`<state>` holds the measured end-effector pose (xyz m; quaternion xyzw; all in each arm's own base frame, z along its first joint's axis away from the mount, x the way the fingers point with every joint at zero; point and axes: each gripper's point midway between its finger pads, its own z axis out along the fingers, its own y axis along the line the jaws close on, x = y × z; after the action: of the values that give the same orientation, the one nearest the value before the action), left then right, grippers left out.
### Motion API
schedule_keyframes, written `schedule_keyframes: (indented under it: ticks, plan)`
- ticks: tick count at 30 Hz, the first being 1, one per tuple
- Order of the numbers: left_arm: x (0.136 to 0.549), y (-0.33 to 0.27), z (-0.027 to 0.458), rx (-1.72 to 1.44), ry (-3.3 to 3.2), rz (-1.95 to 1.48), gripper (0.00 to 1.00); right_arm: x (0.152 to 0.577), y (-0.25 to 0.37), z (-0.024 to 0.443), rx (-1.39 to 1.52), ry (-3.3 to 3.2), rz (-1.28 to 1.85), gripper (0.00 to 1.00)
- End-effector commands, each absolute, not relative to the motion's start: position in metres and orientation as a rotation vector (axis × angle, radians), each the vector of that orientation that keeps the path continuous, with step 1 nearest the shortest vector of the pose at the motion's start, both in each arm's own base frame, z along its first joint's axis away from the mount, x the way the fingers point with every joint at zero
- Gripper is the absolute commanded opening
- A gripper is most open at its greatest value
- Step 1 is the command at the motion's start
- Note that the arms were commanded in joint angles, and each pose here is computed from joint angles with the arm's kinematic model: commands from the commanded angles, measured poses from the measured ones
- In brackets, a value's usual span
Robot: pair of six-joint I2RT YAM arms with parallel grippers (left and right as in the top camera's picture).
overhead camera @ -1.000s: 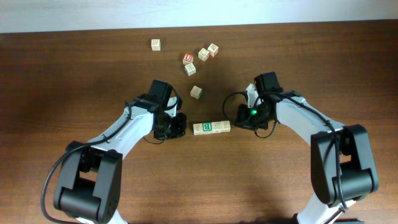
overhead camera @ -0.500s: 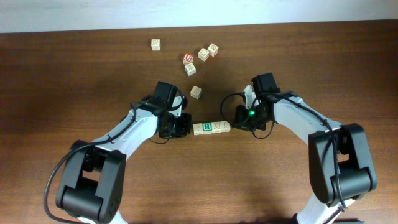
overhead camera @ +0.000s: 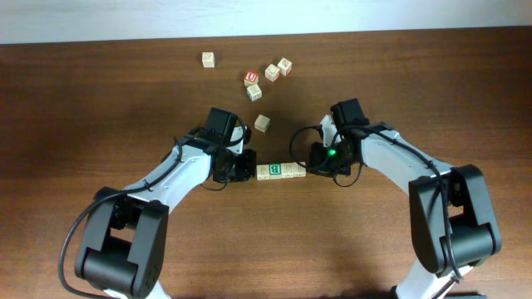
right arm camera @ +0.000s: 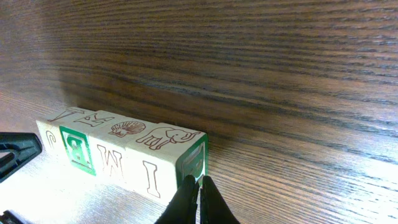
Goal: Rotate 4 blocks
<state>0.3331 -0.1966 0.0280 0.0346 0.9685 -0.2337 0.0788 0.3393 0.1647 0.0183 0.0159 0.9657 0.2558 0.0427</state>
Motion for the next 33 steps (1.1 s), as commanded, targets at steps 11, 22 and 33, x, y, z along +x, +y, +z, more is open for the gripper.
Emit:
schedule_keyframes:
  ticks: [11, 22, 33]
  plan:
    - [0.333, -0.194, 0.022, 0.168, 2.893, -0.685, 0.0, 0.337, 0.168, 0.015, 0.036, 2.959, 0.795, 0.06]
    - [0.336, -0.19, 0.009, 0.088, 2.928, -0.685, 0.0, 0.337, 0.168, 0.015, 0.035, 2.958, 0.796, 0.05]
    - [0.336, -0.199, 0.013, 0.203, 2.889, -0.754, 0.0, 0.337, 0.168, 0.015, 0.035, 2.959, 0.795, 0.05]
